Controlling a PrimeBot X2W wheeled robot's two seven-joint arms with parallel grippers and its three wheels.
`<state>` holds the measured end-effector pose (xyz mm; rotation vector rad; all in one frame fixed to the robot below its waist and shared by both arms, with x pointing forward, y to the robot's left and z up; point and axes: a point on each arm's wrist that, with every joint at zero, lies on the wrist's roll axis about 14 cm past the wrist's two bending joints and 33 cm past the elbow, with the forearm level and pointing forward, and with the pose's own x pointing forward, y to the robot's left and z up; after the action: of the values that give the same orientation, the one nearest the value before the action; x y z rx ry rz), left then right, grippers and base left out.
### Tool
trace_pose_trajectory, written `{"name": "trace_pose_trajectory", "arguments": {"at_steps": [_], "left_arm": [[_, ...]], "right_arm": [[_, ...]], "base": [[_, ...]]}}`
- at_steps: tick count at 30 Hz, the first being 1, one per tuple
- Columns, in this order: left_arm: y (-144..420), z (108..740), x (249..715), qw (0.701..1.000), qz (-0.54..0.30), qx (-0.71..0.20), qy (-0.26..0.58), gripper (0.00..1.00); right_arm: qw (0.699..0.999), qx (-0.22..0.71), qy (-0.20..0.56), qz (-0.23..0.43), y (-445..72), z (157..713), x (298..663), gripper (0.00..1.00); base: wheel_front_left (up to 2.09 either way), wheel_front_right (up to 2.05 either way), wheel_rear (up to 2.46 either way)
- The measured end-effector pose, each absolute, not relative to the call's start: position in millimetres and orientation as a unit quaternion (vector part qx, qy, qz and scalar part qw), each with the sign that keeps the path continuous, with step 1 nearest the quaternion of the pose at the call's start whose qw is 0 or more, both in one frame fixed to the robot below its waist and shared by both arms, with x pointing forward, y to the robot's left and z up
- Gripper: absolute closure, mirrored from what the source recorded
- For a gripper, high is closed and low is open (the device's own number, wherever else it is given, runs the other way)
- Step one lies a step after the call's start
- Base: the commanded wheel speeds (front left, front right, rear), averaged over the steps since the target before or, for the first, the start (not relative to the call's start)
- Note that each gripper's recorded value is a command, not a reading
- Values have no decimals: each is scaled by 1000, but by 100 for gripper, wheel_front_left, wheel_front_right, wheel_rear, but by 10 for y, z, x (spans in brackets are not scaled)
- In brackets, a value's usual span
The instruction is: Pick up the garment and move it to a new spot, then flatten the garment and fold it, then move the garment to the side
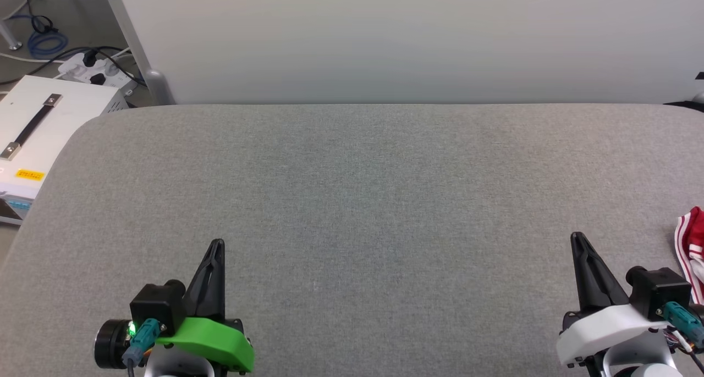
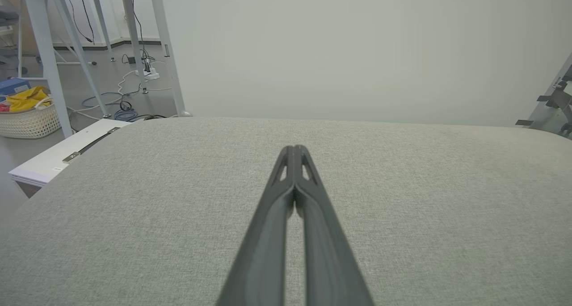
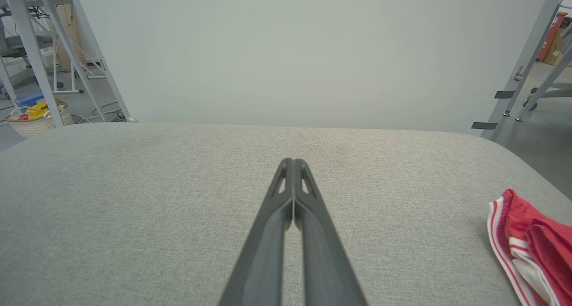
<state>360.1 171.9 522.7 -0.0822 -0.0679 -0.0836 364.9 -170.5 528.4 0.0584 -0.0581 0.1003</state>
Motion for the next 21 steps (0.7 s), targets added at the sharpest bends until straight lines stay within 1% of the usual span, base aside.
{"name": "trace_pose_trajectory", "arguments": {"at_steps": [21], "left_arm": [[1717, 5221, 3623, 999, -31, -24, -22, 100]], "right_arm": [[998, 17, -18, 54, -1676, 5266, 3658, 100]], "base": [[0, 0, 0]]}}
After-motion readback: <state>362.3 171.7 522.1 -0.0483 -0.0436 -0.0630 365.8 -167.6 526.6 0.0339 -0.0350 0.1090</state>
